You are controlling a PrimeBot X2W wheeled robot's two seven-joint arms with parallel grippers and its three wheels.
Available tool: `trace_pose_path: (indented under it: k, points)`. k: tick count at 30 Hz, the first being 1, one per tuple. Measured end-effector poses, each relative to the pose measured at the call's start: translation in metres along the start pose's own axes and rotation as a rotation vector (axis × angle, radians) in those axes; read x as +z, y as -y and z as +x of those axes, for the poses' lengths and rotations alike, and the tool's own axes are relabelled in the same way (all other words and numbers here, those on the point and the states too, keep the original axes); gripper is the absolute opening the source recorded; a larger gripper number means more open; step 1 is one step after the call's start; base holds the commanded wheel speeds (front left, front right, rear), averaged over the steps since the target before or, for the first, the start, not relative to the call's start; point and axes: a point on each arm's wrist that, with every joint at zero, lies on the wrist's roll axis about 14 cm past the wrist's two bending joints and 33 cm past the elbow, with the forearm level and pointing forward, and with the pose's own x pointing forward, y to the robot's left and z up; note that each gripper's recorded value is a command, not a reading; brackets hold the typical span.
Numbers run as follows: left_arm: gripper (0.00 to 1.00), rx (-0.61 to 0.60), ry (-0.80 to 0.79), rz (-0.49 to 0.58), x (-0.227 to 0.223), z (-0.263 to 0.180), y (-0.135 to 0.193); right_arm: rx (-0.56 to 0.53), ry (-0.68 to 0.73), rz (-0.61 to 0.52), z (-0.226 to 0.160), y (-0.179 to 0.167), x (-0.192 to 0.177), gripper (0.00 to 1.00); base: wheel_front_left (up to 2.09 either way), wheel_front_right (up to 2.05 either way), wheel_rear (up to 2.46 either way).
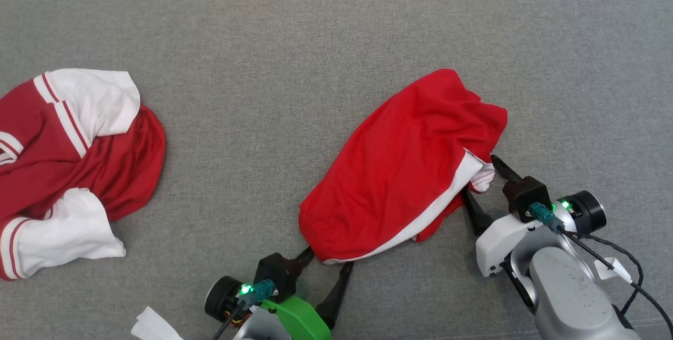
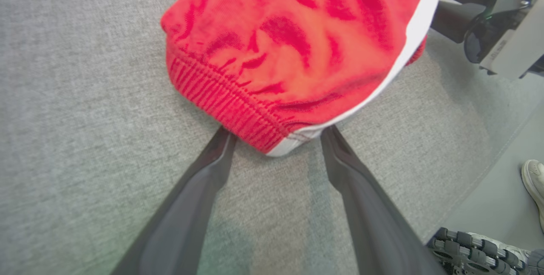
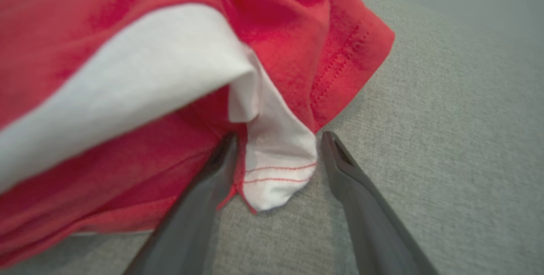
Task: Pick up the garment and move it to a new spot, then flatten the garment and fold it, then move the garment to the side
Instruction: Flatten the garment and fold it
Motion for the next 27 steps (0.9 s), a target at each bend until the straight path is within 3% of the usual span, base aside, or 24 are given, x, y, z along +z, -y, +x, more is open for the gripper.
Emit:
trace_pose_path:
  k: [1,2,3,4,5,10,15,23,27]
  points:
    - [0.91,0.000,0.002,0.000,0.000,0.001,0.000,0.000,0.001,0.000,0.000,0.000,0.000,0.95,0.00,0.00,0.00]
    - [0.91,0.001,0.002,0.003,0.000,0.002,-0.001,0.000,0.001,0.000,0.000,0.000,0.000,0.95,0.00,0.00,0.00]
    - [0.50,0.001,0.008,0.005,0.001,0.002,-0.001,0.002,0.001,0.000,0.000,-0.001,0.000,0.45,0.00,0.00,0.00]
    - [0.28,0.004,0.009,0.007,0.002,0.003,-0.002,0.002,0.001,0.004,0.000,-0.001,0.000,0.00,0.00,0.00,0.00]
    - [0.00,0.006,0.017,0.009,0.003,0.003,-0.003,0.004,0.002,0.008,0.000,-0.002,0.000,0.00,0.00,0.00,0.00]
    - [0.00,0.036,0.065,-0.095,0.018,0.000,-0.012,-0.023,-0.011,-0.015,-0.008,0.013,0.005,0.00,0.00,0.00,0.00]
    - [0.00,-0.020,0.197,-0.114,0.075,-0.014,-0.008,-0.050,0.011,-0.083,-0.022,0.033,0.039,0.00,0.00,0.00,0.00]
    - [0.00,-0.089,0.443,0.021,0.192,-0.056,0.001,-0.101,0.193,-0.168,-0.075,0.066,0.152,0.00,0.00,0.00,0.00]
    - [0.00,-0.099,0.458,0.060,0.212,-0.058,0.000,-0.106,0.214,-0.158,-0.084,0.072,0.172,0.00,0.00,0.00,0.00]
